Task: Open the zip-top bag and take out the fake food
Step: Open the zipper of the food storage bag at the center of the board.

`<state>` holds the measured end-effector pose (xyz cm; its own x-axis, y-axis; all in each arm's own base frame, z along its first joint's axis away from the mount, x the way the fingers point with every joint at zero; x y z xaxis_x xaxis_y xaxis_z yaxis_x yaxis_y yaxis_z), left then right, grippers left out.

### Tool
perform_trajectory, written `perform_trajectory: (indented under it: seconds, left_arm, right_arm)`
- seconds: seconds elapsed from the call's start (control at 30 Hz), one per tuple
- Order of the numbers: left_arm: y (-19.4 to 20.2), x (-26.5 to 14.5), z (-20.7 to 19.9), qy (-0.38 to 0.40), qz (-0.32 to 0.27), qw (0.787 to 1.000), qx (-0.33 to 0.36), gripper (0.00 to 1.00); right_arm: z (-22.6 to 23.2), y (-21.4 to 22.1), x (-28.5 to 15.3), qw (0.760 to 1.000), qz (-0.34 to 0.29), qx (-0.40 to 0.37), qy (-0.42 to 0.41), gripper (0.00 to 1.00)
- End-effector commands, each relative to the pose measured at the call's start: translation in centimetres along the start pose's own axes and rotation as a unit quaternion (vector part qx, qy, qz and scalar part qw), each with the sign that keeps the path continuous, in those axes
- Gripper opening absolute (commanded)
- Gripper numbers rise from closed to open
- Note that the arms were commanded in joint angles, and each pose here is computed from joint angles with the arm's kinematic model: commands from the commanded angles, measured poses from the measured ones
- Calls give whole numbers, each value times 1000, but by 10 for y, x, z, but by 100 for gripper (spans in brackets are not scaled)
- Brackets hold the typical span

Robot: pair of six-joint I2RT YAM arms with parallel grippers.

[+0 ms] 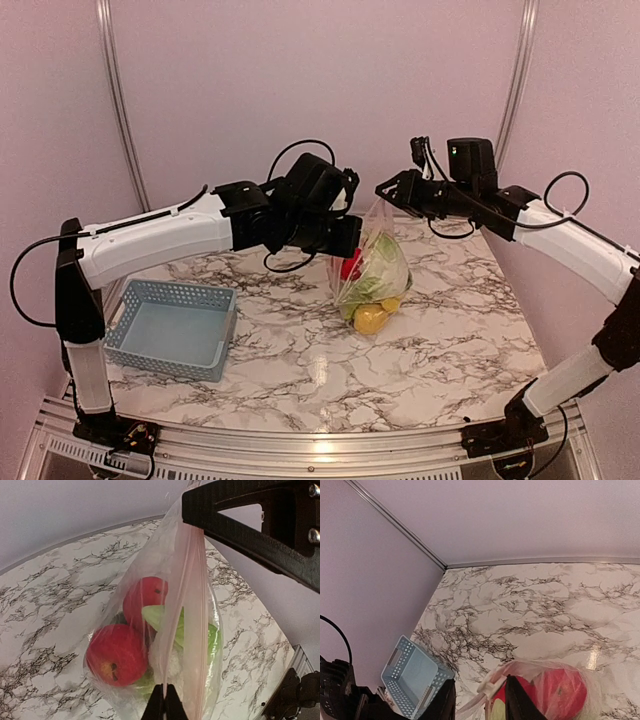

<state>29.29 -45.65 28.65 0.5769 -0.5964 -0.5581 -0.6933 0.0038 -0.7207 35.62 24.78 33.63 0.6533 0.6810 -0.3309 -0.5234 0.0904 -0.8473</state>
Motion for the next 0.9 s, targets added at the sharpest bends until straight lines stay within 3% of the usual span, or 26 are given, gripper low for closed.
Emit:
perform_trajectory:
  seconds: [0.0,0.23,0.47,0.63,0.87]
  left_arm:
    - [-24,-33,-19,71,-34,995,-61,0]
    - [-24,-34,-32,124,-34,986,-110,0]
    - [-21,-27,-34,134,-28,983,-125,0]
    - [-20,-26,-34,137,-30,982,-128,0]
    - [-20,-27,-35,140,-28,982,-126,0]
  right_arm:
    - [10,-8,-15,999,-7,-31,26,38]
    - [8,-9,-56,997,-33,-34,69,57]
    - [6,9,-79,989,-10,-55,138,61]
    - [8,32,-87,985,5,-53,162,40]
    - [23,57,-83,984,31,-54,166,30]
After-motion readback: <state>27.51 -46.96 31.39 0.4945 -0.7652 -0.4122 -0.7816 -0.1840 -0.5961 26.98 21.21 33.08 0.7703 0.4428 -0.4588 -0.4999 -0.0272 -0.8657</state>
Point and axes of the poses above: each gripper's point midway between its finger pads, its own x axis out along the fingers, its own z axis along the line the jaws close on, y = z × x, the point moved 3 cm from there along -x, back along the fingers, and after that the axes turned 12 degrees about -x, right-handed, at the moved point
